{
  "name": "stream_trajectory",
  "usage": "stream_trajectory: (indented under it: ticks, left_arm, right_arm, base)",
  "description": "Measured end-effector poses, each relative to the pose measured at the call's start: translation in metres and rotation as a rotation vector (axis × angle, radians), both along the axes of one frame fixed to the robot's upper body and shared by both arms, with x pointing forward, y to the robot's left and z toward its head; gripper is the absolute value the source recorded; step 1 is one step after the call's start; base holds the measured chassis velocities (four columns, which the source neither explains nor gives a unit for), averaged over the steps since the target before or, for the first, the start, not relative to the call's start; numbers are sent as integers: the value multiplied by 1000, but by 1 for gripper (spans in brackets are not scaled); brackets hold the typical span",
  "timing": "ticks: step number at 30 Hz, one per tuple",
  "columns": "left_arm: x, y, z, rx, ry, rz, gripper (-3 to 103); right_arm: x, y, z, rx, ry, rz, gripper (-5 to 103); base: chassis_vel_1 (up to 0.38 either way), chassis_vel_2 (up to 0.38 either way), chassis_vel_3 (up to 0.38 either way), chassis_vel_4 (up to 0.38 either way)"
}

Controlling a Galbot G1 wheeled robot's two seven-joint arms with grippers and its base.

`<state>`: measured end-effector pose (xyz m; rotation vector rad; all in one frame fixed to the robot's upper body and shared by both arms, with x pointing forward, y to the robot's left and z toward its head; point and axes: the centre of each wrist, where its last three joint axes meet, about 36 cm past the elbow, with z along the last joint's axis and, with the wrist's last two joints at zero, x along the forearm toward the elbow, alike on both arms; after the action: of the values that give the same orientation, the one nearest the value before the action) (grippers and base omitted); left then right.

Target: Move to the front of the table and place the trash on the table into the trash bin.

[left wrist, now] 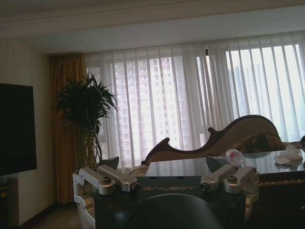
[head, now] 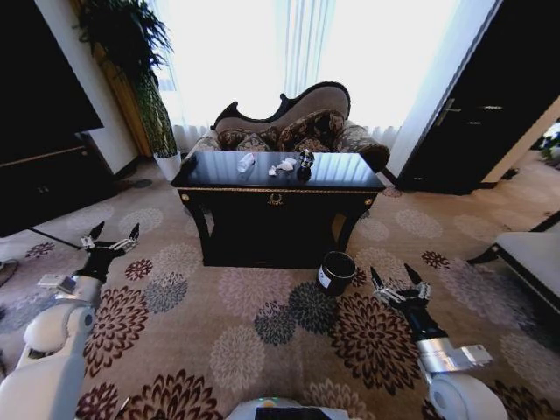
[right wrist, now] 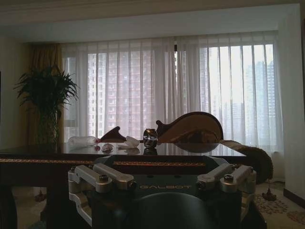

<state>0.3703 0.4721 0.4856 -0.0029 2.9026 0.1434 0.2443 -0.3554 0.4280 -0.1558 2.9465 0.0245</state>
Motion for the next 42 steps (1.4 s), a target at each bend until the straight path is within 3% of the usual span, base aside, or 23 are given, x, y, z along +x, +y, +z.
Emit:
stream_trajectory:
  ticks: [42]
  left_arm:
    - [-11, 5, 15, 18, -38, -5, 100]
  right_arm:
    - [1, -1, -3, 23, -7, -23, 100]
  base:
    - [-165, 162, 163, -163]
